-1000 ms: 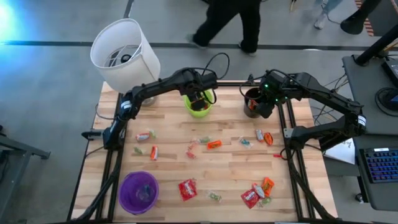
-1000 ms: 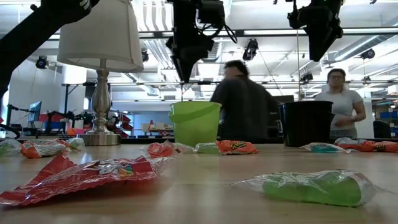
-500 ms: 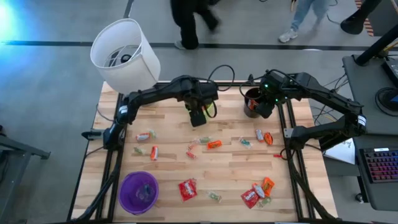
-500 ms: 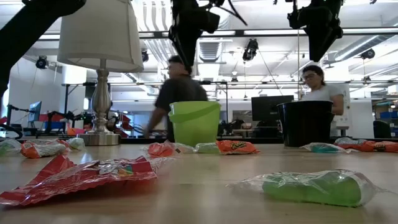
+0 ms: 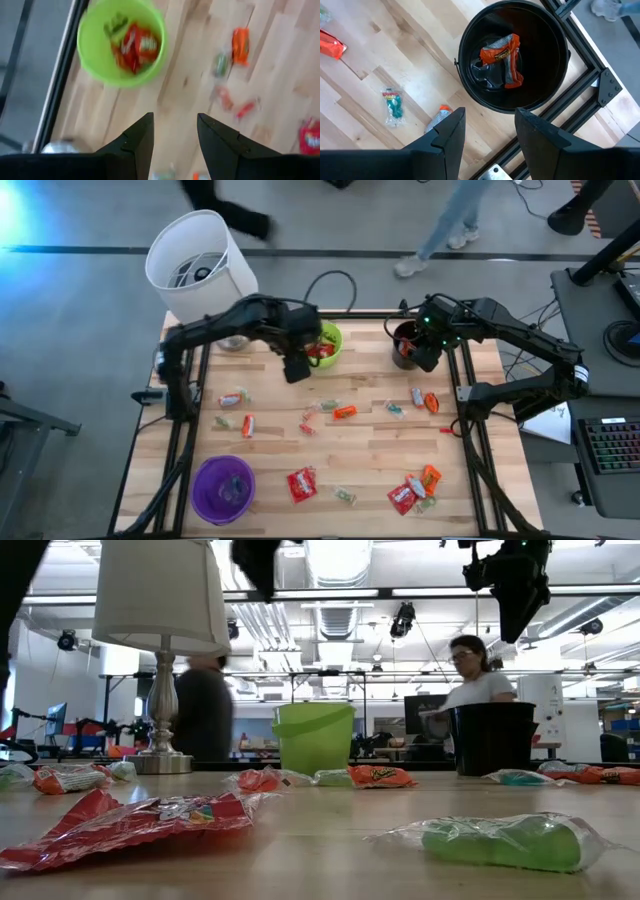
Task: Sort candy
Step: Put the green gummy candy into the violet bucket
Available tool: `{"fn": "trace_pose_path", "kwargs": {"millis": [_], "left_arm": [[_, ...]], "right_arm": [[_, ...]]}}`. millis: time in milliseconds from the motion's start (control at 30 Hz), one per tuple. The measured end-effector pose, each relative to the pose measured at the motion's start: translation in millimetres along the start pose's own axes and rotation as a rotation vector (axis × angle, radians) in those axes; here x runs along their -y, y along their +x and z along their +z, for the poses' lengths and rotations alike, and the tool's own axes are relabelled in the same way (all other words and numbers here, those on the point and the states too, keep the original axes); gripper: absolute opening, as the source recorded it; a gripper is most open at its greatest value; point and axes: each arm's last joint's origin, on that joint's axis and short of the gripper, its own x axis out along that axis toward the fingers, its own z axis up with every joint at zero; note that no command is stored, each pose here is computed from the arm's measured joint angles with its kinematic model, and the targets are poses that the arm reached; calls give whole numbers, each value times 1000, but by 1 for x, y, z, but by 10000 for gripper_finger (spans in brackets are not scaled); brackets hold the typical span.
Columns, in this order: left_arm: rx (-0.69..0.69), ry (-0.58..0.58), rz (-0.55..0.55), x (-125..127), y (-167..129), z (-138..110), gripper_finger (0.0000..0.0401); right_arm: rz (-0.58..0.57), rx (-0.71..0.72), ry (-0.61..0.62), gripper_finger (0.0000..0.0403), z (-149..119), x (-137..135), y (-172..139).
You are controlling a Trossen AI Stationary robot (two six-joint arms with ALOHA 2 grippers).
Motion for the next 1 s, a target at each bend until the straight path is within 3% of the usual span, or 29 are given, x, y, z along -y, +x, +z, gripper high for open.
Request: {"fn": "trace_pose_path", "kwargs": {"millis": [133, 433, 600, 1000], "left_arm": [[-55, -15, 6, -2, -1, -33, 133], [18, -173, -60, 0, 3, -88, 133], [-12, -298, -58, 0, 17, -110, 133], [-175, -452, 23, 2, 65, -151, 135]], "right_arm": [[0, 0, 0, 164, 0, 0, 0], [9, 49, 9, 164, 5, -1, 0], [13, 52, 19, 164, 8, -2, 2], [14, 52, 46, 164, 8, -2, 2]]}}
